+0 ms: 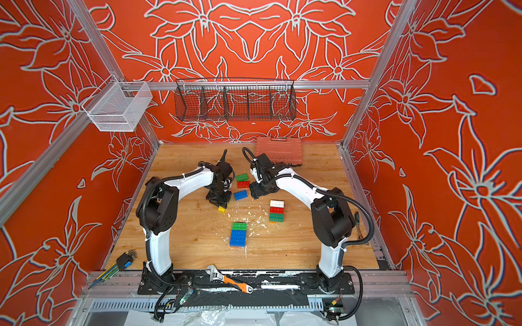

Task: Assemble a rectangle with lego
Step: Place the lego brick at the center of the board, then pick up the lego brick from the center of the board.

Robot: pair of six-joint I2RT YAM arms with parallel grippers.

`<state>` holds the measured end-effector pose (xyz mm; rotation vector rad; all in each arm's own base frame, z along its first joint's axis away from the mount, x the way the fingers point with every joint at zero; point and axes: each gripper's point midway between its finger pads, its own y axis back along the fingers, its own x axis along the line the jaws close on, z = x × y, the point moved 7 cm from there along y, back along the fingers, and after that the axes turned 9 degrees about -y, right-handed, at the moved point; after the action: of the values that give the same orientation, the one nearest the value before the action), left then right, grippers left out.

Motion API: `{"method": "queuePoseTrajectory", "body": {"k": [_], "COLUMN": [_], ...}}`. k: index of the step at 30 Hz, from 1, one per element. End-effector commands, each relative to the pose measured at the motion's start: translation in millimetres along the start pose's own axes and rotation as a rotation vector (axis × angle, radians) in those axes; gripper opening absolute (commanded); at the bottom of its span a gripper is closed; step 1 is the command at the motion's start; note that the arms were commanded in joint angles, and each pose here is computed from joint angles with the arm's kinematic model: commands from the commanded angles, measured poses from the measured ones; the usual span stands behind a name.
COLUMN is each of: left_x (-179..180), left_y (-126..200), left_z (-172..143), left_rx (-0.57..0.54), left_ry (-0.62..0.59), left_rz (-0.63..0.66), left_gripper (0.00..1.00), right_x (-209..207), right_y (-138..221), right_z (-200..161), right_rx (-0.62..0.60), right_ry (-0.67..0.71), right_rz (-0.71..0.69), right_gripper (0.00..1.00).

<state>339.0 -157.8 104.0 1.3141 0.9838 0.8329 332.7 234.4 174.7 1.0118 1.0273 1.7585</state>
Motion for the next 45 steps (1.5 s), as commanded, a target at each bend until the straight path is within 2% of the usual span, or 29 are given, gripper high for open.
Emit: {"method": "queuePoseTrajectory", "body": {"k": [1,11,15,19,24,29,33,41,45], "left_x": [-1,-1,-2,-6,5,34,51,67,72], "left_y": [-11,-3,6,29,64,90,102,108,103], "left_z": [-1,0,0,-8,-21,-30,-33,-27,-23], "left_rx": [0.031,-0.003,-0.011,-0.054,-0.148,-0.277,-0.341,-0.363,-0.360], "left_ry": [0.004,0.020,0.023,0.045,0.119,0.206,0.250,0.264,0.298], "left_rz": [0.000,0.008,0.009,-0.026,-0.104,-0.126,-0.172,-0.197,-0.223], "left_gripper": [0.29,0.52,0.53,0.53,0.53,0.49,0.48,0.44,0.44], "right_x": [6,9,10,14,29,42,50,48,49], "right_y": [3,8,11,20,22,9,-5,-35,-38], "right_z": [3,3,3,8,22,27,32,48,54], "right_rx": [0.004,0.000,-0.006,-0.051,-0.083,-0.088,-0.066,0.157,0.134], "right_ry": [0.031,0.042,0.049,0.087,0.248,0.554,0.727,0.860,0.884], "right_rz": [0.008,0.014,0.015,0.039,0.121,0.206,0.292,0.273,0.258], "right_gripper": [0.70,0.71,0.71,0.70,0.68,0.67,0.66,0.65,0.64]}}
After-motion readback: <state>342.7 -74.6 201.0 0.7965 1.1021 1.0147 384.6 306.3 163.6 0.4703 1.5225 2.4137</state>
